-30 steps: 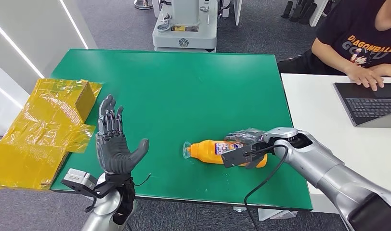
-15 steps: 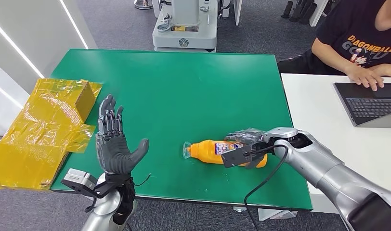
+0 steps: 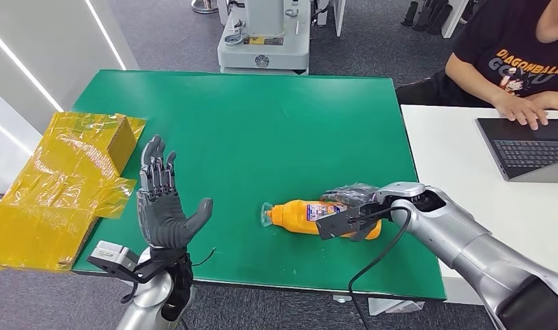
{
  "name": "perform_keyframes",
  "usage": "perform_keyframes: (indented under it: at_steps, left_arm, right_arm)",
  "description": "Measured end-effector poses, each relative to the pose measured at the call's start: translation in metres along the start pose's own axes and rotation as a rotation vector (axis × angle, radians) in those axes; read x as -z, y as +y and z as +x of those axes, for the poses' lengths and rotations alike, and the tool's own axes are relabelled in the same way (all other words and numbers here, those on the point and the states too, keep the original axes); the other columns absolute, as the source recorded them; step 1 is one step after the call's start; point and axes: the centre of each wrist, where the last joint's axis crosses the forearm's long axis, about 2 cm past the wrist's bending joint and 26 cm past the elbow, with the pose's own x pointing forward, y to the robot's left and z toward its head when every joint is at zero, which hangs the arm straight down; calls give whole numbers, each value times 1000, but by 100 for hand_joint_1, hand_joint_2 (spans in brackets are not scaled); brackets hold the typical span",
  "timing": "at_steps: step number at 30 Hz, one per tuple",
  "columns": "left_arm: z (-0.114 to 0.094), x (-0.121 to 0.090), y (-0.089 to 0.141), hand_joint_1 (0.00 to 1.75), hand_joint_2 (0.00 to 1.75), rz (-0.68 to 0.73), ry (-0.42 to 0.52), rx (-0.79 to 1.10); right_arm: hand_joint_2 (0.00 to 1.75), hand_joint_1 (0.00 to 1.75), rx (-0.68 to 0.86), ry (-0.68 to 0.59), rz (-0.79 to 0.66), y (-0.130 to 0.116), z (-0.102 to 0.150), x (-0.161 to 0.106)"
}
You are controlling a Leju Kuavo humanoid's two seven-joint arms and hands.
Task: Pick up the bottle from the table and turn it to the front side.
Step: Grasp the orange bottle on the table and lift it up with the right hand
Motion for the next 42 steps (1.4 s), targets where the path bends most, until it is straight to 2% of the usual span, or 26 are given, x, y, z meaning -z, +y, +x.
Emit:
perform_keyframes:
  at_steps: [42]
  left_arm:
    - [-1, -1, 0, 0, 175, -1, 6, 2]
  right_arm:
    - [175, 0, -4, 1, 2, -1, 0, 0]
